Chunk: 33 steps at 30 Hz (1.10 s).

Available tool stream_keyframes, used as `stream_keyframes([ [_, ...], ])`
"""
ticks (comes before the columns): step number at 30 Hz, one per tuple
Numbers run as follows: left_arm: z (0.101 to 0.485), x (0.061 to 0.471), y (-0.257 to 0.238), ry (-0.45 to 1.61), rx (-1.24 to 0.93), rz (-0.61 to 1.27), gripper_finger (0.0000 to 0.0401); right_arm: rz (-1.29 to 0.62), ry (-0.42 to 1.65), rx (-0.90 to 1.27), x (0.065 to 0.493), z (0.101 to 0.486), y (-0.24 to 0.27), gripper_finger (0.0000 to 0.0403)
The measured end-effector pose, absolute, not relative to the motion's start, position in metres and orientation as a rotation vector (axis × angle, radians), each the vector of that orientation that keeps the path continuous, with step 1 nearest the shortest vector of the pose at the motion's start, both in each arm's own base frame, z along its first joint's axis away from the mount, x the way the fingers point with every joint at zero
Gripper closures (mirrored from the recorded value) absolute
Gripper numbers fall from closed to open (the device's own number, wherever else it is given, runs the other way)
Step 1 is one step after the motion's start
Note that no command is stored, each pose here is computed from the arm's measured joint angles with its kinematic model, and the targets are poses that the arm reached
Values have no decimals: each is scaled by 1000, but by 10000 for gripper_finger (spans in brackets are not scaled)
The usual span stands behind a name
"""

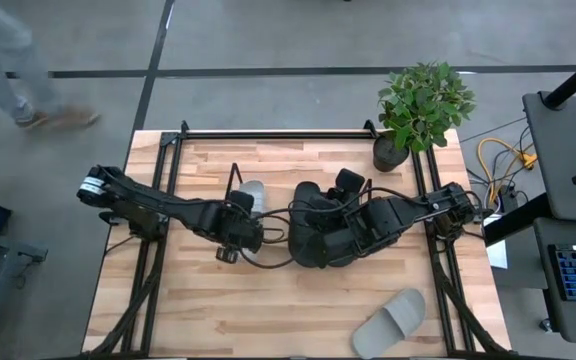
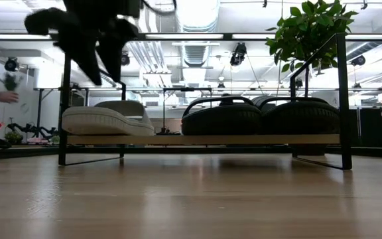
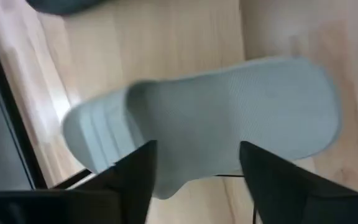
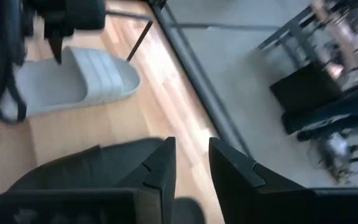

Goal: Pick and place slides into the shelf
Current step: Put the left gray slides on the shelf

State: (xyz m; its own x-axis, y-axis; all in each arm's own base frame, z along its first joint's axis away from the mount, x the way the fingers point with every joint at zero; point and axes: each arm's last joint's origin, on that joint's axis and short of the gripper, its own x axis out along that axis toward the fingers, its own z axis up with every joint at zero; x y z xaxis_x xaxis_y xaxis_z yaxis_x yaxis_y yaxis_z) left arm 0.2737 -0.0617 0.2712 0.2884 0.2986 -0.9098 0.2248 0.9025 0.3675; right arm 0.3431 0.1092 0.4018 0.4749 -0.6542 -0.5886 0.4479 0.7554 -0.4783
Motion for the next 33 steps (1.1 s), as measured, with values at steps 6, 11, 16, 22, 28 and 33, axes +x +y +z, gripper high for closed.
stream_keyframes([
  [6,303,251,-58,1158,456,-1,330,-684,860,-237,342,396,110,328],
  [11,341,222,-55,911,366,-45,390,-689,893,-279,343,384,113,335],
  [16,376,185,-54,603,283,-107,387,-693,890,-326,344,366,124,335],
  [22,391,145,-52,209,190,-160,386,-643,827,-295,354,338,133,344],
  [28,369,124,-47,-103,106,-166,386,-288,715,-238,379,314,149,369],
  [33,335,116,-44,-103,105,-170,386,-188,614,-246,389,311,144,393],
])
